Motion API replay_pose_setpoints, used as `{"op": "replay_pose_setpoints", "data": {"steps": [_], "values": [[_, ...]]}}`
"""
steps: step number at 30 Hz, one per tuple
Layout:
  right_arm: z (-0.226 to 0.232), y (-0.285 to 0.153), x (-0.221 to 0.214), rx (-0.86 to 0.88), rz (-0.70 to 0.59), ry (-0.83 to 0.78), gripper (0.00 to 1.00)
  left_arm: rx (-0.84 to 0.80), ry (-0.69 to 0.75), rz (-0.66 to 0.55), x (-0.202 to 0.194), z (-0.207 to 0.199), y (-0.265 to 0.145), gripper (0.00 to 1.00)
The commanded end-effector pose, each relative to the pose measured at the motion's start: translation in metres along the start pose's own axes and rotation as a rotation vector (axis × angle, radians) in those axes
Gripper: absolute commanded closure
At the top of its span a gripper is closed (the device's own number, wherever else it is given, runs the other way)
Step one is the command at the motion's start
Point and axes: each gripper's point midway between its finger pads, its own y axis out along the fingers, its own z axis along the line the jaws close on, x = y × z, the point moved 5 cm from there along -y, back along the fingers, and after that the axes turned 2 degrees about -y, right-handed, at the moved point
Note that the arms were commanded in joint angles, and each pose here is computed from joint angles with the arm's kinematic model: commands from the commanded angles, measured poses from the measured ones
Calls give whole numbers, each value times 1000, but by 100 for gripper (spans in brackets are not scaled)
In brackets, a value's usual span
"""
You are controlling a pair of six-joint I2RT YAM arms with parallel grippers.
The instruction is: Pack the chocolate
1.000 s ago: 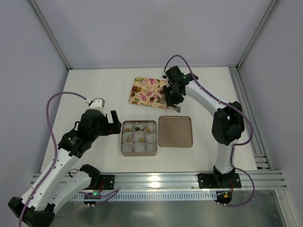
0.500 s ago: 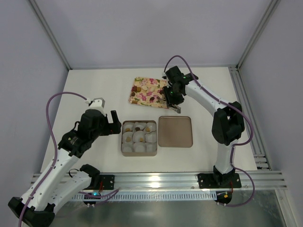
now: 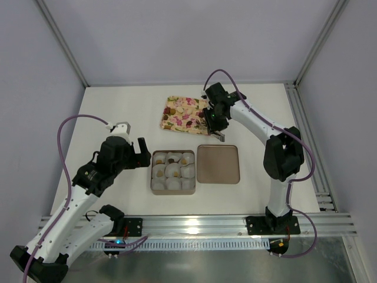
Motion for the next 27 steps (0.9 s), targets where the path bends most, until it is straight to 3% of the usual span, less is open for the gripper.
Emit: {"op": "replay_pose_setpoints", "data": {"steps": [1, 27], "values": [[5, -34, 16, 10, -99, 1, 65, -1, -1, -20, 3, 1, -1, 0], [9, -72, 27, 33, -196, 23, 67, 0, -3, -22, 3, 1, -2, 0]]}}
